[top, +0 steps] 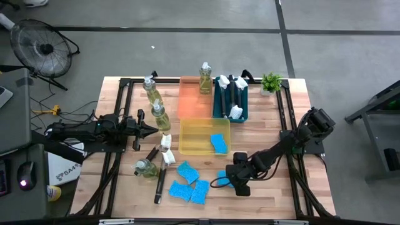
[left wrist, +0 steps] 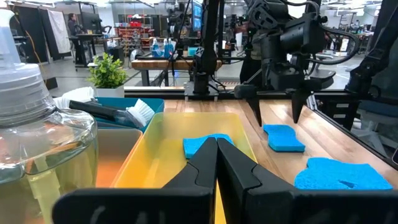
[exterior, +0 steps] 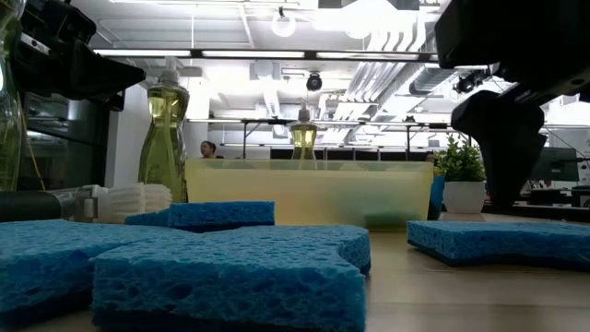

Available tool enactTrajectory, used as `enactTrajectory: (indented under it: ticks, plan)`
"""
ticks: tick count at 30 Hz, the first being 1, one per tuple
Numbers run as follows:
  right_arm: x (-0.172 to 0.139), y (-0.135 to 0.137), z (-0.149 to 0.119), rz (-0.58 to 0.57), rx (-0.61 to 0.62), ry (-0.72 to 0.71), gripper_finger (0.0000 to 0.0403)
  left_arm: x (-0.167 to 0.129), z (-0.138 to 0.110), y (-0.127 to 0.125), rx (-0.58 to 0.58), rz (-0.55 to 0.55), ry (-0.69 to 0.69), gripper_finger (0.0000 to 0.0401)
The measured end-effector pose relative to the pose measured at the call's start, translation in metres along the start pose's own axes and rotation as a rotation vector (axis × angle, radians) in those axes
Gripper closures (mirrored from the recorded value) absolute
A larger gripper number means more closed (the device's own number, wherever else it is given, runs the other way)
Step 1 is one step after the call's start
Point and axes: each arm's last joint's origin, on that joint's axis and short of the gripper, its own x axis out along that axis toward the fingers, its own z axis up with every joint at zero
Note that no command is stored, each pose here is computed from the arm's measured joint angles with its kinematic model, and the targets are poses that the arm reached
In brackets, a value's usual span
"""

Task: Pick & Place Kitchen Sink Supplies
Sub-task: Stack the sponge on top of the sponge in the yellow bin

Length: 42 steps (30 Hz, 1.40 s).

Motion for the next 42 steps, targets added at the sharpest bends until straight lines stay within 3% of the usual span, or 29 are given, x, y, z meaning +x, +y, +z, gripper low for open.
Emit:
enactTrajectory:
  ticks: [25,42]
  plan:
    - [0.036,0.006,-0.003,-0.051,-0.016,0.013,0.0007,0.000,0.000,0.000,0.000,0.000,0.000,0.0400]
    - [0.038,0.005,-0.004,-0.107,-0.047,-0.012,0.0079,0.000,0.000,0.000,0.000,0.000,0.000,0.0400]
